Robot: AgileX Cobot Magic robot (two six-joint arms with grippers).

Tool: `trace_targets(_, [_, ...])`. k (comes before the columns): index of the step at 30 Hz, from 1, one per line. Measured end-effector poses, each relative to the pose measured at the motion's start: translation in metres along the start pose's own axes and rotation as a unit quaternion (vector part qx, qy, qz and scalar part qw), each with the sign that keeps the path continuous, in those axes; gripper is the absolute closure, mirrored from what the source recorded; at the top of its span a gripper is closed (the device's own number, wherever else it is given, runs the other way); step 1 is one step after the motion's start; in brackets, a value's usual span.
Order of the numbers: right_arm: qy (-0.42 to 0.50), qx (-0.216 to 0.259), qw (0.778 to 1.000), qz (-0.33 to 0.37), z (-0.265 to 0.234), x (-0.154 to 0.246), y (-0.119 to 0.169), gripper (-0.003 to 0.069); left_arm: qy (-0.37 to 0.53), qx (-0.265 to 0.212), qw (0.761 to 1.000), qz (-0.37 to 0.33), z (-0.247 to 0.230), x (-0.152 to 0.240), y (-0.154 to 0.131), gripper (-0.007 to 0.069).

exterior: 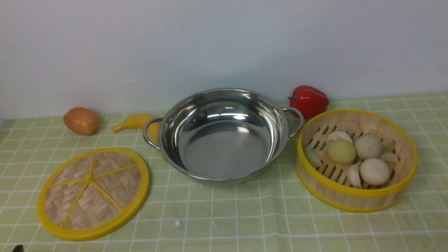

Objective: Place the steamer in the pot on the green tablecloth, and put the lid on the steamer.
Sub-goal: 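Reach for and grasp the rim of the bamboo steamer holding the buns with the right gripper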

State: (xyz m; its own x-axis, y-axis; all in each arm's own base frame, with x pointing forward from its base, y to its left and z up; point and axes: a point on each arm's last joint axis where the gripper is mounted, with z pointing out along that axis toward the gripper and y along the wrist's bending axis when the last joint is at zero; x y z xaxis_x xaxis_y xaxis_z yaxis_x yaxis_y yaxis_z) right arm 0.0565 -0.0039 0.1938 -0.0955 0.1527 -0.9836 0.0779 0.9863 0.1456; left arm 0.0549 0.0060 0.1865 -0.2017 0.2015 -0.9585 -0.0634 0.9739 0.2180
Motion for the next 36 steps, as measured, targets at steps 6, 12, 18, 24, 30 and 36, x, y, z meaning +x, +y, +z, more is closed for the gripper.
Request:
trace_targets(6, [0.000,0.000,1.000,0.000,0.0000,0.0000,0.0000,0.0416,0.000,0.000,1.000,0.000,0.0000,0.0000,0.0000,0.0382])
trace_targets(12, [0.000,0.000,1.000,0.000,0.0000,0.0000,0.0000,0.0416,0.000,0.000,1.000,0.000,0.0000,0.0000,0.0000,0.0382])
trace_targets(18, [0.000,0.000,1.000,-0.001,0.0000,0.0000,0.0000,0.0416,0.000,0.000,1.000,0.000,0.0000,0.0000,0.0000,0.0382])
trace_targets(24, [0.000,0.001,1.000,-0.008,0.0000,-0.0001,-0.0003,0.0416,0.000,0.000,1.000,0.000,0.0000,0.0000,0.0000,0.0382])
trace_targets(30, [-0.007,-0.005,1.000,0.029,0.0001,-0.0011,0.0008,0.0416,0.000,0.000,1.000,0.000,0.0000,0.0000,0.0000,0.0382])
trace_targets(36, [-0.044,-0.033,0.973,0.224,-0.0005,-0.0090,0.0041,0.0416,0.000,0.000,1.000,0.000,0.0000,0.0000,0.0000,0.0382])
